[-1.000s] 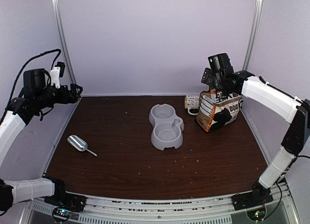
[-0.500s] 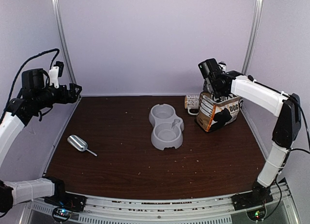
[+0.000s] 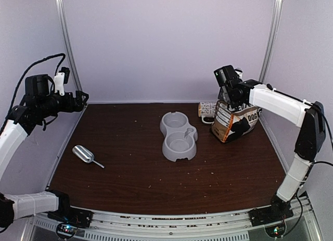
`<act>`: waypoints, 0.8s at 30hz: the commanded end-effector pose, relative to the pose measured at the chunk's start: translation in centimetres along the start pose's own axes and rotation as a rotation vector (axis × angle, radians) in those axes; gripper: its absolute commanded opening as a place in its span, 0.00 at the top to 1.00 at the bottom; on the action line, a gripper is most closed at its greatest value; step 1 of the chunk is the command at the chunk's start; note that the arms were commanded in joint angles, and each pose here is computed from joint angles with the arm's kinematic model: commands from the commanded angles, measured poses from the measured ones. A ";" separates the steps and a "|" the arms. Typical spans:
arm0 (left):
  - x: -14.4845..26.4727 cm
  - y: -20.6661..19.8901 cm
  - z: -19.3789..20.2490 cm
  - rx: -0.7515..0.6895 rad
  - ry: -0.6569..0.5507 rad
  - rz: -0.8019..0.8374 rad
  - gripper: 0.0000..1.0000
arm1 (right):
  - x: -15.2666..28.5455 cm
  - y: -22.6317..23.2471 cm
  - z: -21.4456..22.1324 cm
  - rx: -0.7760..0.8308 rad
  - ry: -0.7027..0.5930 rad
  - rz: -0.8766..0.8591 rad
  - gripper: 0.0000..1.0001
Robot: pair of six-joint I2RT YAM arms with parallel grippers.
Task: Serve the pet food
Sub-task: Move the pet food bag to the center of the board.
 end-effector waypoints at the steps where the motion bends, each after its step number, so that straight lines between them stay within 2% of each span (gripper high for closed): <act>1: -0.2 0.1 -0.4 -0.004 -0.033 -0.018 0.03 | 0.5 -2.5 -0.8 0.029 -0.060 0.087 0.87; 5: -0.4 0.1 -0.2 -0.005 -0.025 -0.017 0.03 | 1.9 -4.2 -1.7 0.026 -0.095 0.079 1.00; 10: -0.7 0.1 -0.2 -0.005 -0.019 -0.014 0.03 | 3.8 -6.7 -2.0 0.033 -0.095 0.035 1.00; 24: -1.2 0.1 0.1 -0.015 -0.001 -0.014 0.02 | 10.6 -13.4 -0.6 0.120 0.080 -0.330 1.00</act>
Point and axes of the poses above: each gripper's point midway between its finger pads, its own x axis back along the fingers, its own y axis along the line the jaws close on, z = x × y, the point moved 10 cm from there along x, back along the fingers, and after that the axes turned 14 degrees about -x, right-handed, at the moved point
